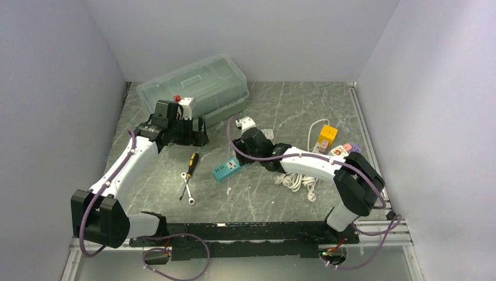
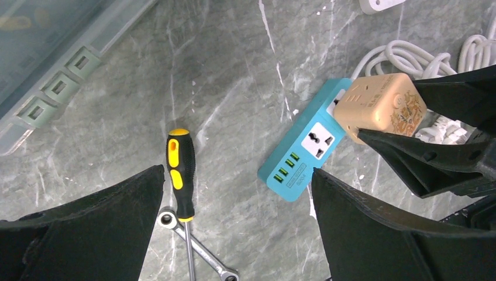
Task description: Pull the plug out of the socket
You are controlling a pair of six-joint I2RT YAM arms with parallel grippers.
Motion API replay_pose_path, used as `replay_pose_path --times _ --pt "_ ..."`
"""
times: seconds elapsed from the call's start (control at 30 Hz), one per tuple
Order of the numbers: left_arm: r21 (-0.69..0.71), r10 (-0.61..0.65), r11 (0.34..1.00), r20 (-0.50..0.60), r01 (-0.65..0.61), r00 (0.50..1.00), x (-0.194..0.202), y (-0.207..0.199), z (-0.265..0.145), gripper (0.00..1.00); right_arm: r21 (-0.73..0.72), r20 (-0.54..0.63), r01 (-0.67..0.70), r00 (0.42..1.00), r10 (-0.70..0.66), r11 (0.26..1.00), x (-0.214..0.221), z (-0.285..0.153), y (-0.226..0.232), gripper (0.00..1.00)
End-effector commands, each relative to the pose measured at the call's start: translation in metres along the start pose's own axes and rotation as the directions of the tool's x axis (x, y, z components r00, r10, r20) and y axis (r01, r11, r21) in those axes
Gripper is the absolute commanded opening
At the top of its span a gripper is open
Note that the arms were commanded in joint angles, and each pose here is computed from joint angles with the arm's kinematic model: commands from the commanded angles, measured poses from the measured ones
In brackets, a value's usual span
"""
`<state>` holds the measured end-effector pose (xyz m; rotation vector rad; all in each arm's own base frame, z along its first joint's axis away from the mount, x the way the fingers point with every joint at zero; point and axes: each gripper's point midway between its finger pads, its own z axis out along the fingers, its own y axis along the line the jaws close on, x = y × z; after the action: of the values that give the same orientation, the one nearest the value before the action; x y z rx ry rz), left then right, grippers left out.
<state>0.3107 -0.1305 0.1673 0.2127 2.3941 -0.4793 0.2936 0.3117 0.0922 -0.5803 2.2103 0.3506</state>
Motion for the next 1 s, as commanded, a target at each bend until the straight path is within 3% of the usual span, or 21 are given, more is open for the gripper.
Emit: replay_pose_path --times 0.0,0.23,0.4,0.53,0.73,0.97 --pt "0.087 0.01 0.996 0.016 -0.011 1.0 -0.006 -0.016 0.001 1.0 -0.03 0.121 -0.083 0.989 0.086 0.996 -0.034 -0.018 0.001 0.0" --pt "0.294 0.001 0.956 -0.034 0.01 0.999 0.004 -0.054 0.006 1.0 -0.043 0.197 -0.186 0.962 0.191 0.982 -0.047 -0.03 -0.015 0.0" --pt "0.305 0.037 0.952 -0.084 -0.009 0.996 0.016 -0.065 0.016 1.0 -0.043 0.207 -0.185 0.96 0.19 0.982 -0.046 -0.032 -0.017 0.0" --pt "0.241 0.055 0.97 -0.065 -0.038 0.996 0.014 -0.057 0.015 0.99 -0.007 0.207 -0.163 0.965 0.161 0.987 -0.051 -0.035 -0.029 0.0" --pt "0.117 0.064 0.991 0.056 -0.07 0.996 -0.003 -0.041 -0.004 1.0 0.076 0.135 -0.169 0.978 0.158 0.983 -0.058 -0.028 -0.067 0.0" --pt "0.019 0.077 0.997 0.132 -0.08 0.988 -0.015 -0.026 -0.018 1.0 -0.024 0.034 -0.209 0.977 0.209 0.978 -0.07 0.0 -0.075 0.0"
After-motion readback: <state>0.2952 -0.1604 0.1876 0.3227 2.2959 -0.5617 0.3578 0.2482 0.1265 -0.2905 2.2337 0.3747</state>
